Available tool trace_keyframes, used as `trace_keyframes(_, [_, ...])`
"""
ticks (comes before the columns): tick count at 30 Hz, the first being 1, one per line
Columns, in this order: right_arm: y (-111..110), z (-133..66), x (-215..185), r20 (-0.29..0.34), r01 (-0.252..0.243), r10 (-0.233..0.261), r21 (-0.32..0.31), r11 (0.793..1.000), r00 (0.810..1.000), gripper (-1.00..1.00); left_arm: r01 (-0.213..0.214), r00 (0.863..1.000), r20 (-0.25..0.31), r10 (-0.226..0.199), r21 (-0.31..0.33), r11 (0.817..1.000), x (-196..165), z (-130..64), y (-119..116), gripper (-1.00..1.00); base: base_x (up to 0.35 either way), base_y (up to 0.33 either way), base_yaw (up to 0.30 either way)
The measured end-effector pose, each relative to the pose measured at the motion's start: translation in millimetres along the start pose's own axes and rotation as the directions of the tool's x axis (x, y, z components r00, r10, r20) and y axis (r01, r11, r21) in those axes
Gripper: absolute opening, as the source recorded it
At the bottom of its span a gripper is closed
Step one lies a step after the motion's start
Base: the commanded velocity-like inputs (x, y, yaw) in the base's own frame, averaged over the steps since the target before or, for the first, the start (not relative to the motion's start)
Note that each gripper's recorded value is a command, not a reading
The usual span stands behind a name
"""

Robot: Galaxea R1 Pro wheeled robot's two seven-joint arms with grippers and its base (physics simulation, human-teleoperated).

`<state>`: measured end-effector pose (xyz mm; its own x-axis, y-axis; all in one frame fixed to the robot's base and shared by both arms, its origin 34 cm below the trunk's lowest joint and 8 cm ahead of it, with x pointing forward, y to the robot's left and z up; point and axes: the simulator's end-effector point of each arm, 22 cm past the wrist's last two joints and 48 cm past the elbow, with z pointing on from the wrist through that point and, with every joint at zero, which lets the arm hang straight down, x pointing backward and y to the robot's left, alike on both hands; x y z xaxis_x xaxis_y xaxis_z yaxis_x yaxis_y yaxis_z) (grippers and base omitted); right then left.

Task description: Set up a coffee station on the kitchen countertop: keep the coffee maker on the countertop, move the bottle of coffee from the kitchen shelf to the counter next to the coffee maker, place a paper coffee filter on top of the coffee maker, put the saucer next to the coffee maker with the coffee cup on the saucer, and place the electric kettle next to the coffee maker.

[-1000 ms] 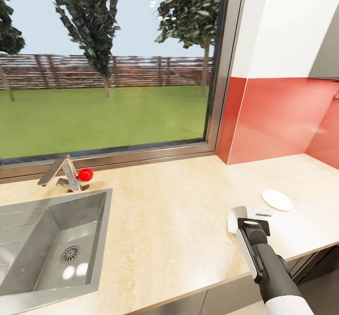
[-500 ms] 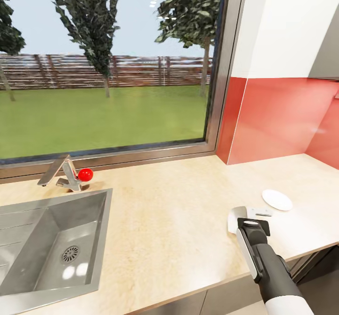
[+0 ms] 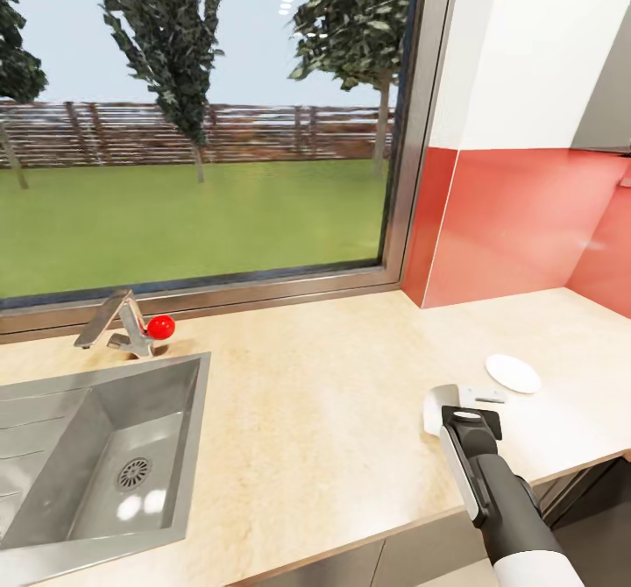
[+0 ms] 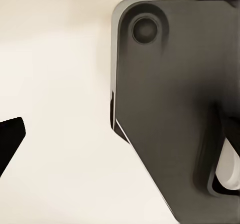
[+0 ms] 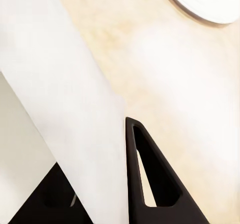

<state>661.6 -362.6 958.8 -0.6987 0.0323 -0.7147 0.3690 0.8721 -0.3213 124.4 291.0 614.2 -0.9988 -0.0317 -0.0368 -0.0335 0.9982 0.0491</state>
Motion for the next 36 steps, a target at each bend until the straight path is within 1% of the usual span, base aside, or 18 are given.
trace_keyframes(11, [-2.5,-9.8,-11.0,0.023,-0.012,0.012,-0.006,1.0,1.0,-1.0,0.001,1.0,0.017,-0.001,0.002,1.0,-4.7,-2.7,-1.5,1.0,0.0,0.0,0.071])
trace_keyframes(15, [-2.2,-14.6,-18.9,0.042,-0.018,0.019,-0.012,1.0,0.999,-1.0,0.004,1.0,0.022,-0.004,0.012,1.0,-6.7,-2.8,-9.5,1.0,0.0,0.0,0.106])
trace_keyframes(18, [-2.4,-17.5,-22.9,0.051,-0.023,0.024,-0.015,1.0,0.998,-1.0,0.006,1.0,0.027,-0.006,0.015,1.0,-8.4,-2.8,-11.3,1.0,0.0,0.0,0.123])
trace_keyframes(21, [-1.1,-20.5,-26.4,0.06,-0.024,0.025,-0.019,1.0,0.998,-1.0,0.007,1.0,0.016,-0.007,0.016,1.0,-2.7,-3.0,-12.4,1.0,0.0,0.0,0.128])
trace_keyframes(29, [-0.6,-23.1,-29.8,0.069,-0.025,0.027,-0.024,0.999,0.997,-1.0,0.008,1.0,0.016,-0.009,0.024,1.0,-2.4,-3.2,-19.5,1.0,0.0,0.0,0.053])
trace_keyframes(33, [2.4,-25.6,-40.6,0.118,-0.042,0.045,-0.03,0.999,0.992,-1.0,0.009,1.0,0.016,-0.009,0.026,1.0,-2.4,-3.2,-20.7,1.0,0.0,0.0,0.003])
trace_keyframes(36, [2.3,-26.4,-44.2,0.133,-0.049,0.052,-0.03,0.998,0.99,-1.0,0.009,1.0,0.016,-0.009,0.027,1.0,-2.4,-3.3,-21.0,1.0,0.0,0.0,0.0])
